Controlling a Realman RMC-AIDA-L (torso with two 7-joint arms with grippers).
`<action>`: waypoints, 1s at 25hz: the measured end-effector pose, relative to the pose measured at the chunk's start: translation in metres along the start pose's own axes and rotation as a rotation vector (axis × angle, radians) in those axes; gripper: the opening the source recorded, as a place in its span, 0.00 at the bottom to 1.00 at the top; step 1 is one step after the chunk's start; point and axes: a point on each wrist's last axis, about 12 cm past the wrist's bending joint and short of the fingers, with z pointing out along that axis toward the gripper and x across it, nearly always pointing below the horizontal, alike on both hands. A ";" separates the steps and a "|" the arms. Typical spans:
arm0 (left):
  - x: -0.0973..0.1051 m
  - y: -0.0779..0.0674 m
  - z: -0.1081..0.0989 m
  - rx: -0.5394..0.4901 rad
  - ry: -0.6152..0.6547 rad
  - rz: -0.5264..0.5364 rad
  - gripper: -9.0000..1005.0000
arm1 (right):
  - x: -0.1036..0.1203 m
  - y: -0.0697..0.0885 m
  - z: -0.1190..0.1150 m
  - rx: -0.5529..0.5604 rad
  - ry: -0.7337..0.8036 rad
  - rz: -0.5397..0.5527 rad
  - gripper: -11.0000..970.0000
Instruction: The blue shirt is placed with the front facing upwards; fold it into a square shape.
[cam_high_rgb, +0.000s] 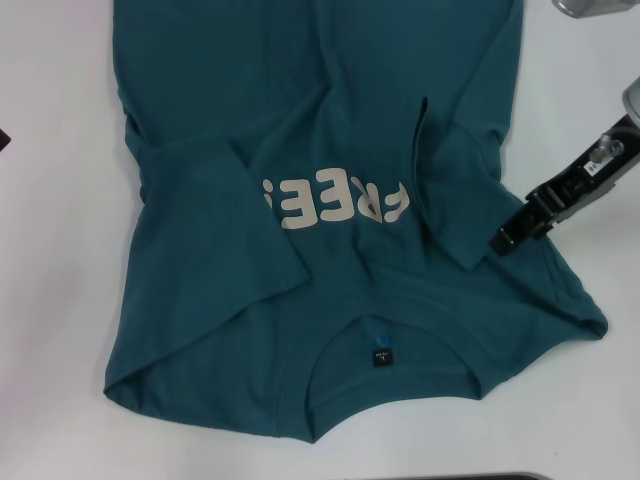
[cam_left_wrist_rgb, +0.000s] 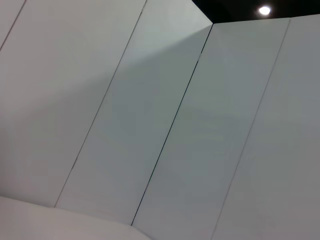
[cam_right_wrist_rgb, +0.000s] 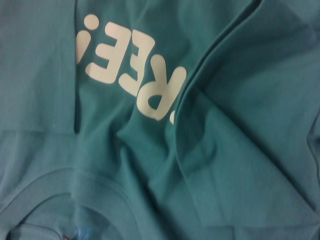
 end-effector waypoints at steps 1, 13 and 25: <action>0.000 0.000 0.000 0.000 0.000 0.002 0.72 | 0.002 -0.001 0.000 -0.002 0.005 0.011 0.71; 0.000 0.000 0.001 0.000 -0.001 0.006 0.72 | 0.028 -0.020 0.001 -0.185 -0.090 0.361 0.71; -0.004 0.003 0.003 -0.006 -0.003 0.043 0.72 | 0.062 -0.041 0.020 -0.264 -0.195 0.538 0.71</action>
